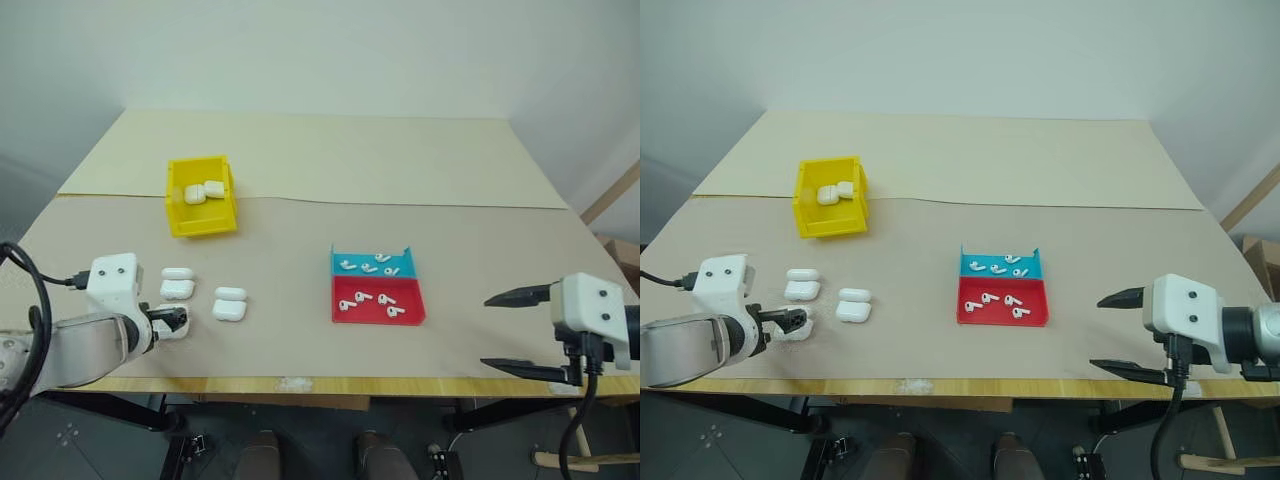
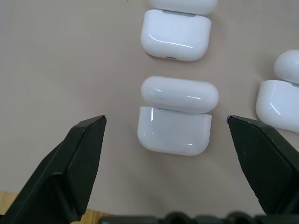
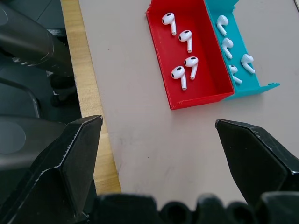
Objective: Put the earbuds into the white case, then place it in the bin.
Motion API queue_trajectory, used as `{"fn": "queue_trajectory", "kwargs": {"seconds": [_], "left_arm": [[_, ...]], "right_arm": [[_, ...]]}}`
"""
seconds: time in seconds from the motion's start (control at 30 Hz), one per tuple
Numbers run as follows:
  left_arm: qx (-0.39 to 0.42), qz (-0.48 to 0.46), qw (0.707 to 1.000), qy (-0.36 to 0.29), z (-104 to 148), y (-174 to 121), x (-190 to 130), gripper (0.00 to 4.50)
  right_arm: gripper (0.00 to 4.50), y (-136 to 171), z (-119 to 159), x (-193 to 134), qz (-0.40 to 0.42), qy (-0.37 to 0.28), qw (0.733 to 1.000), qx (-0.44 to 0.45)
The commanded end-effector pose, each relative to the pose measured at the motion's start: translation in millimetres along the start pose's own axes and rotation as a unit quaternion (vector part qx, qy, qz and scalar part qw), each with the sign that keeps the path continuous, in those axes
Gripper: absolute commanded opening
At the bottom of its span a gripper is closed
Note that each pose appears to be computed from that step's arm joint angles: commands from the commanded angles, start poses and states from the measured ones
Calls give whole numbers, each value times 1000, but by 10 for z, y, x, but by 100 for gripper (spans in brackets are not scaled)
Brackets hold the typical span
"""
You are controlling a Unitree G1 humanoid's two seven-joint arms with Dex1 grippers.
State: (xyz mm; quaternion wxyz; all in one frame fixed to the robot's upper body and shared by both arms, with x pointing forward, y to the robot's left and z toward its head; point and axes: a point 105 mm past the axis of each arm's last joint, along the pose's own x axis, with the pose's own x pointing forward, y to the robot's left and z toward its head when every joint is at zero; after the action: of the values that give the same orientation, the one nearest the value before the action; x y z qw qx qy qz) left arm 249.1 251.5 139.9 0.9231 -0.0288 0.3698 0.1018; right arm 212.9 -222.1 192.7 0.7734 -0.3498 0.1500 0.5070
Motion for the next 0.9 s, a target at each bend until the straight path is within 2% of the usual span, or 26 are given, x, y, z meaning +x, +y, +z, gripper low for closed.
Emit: {"fn": "queue_trajectory", "kwargs": {"seconds": [0.03,0.57,0.9], "left_arm": [[12,-6,1000,8,1,-23,19,450],[51,-29,997,53,-36,-57,127,450],[43,-41,996,59,-10,-97,174,450]], "right_arm": [[449,-20,72,-34,-11,-8,1000,-10],[449,11,66,-77,-17,-1,1000,-7],[449,33,58,-75,-20,1,1000,-4]]}}
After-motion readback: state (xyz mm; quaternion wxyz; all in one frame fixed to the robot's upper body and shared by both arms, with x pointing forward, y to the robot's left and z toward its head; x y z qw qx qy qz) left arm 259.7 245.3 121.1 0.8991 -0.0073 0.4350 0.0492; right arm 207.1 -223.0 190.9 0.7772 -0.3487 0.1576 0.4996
